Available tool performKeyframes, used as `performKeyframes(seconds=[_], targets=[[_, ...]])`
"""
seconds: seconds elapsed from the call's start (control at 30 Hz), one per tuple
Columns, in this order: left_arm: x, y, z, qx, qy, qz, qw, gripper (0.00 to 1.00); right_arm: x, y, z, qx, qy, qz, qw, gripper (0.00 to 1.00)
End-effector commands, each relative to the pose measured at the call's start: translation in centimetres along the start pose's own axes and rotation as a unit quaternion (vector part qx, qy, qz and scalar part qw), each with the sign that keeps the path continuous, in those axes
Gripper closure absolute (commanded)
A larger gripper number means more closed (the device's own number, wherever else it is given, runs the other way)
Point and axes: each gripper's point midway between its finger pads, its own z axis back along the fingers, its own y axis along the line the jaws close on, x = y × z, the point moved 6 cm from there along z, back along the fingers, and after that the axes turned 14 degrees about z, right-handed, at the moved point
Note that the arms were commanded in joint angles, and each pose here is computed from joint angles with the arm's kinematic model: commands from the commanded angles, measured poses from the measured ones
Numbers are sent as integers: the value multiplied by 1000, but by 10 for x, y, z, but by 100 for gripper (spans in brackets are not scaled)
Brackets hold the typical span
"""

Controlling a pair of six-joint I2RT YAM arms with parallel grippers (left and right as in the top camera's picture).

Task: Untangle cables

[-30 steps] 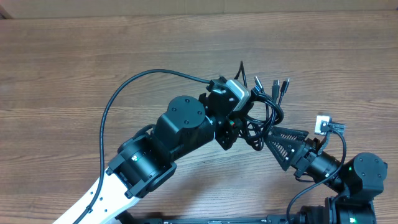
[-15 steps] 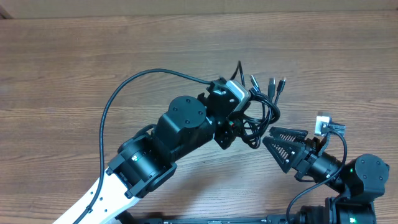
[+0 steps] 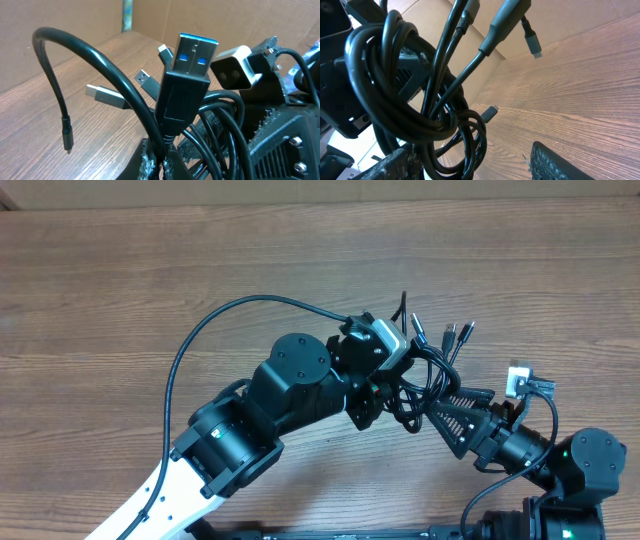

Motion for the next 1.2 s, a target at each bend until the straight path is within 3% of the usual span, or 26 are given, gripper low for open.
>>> performKeyframes(seconds=[0.0, 0.4, 0.87, 1.0, 1.17], targets=[[0, -12, -2, -40, 8, -8, 999, 96, 3, 3, 1, -2, -6, 7, 1000, 33], [9, -7, -10, -19, -20, -13, 1000, 96, 4, 4, 1, 1, -7, -1, 1000, 33], [21, -19, -9, -65, -49, -12, 997, 96, -2, -16, -4, -34, 7, -34, 999, 34], [23, -20, -8, -68, -54, -5, 996, 96, -3, -21, -7, -37, 14, -47, 998, 45], [20, -20, -9, -70, -43, 9, 997, 96, -2, -19, -7, -29, 15, -42, 999, 46]])
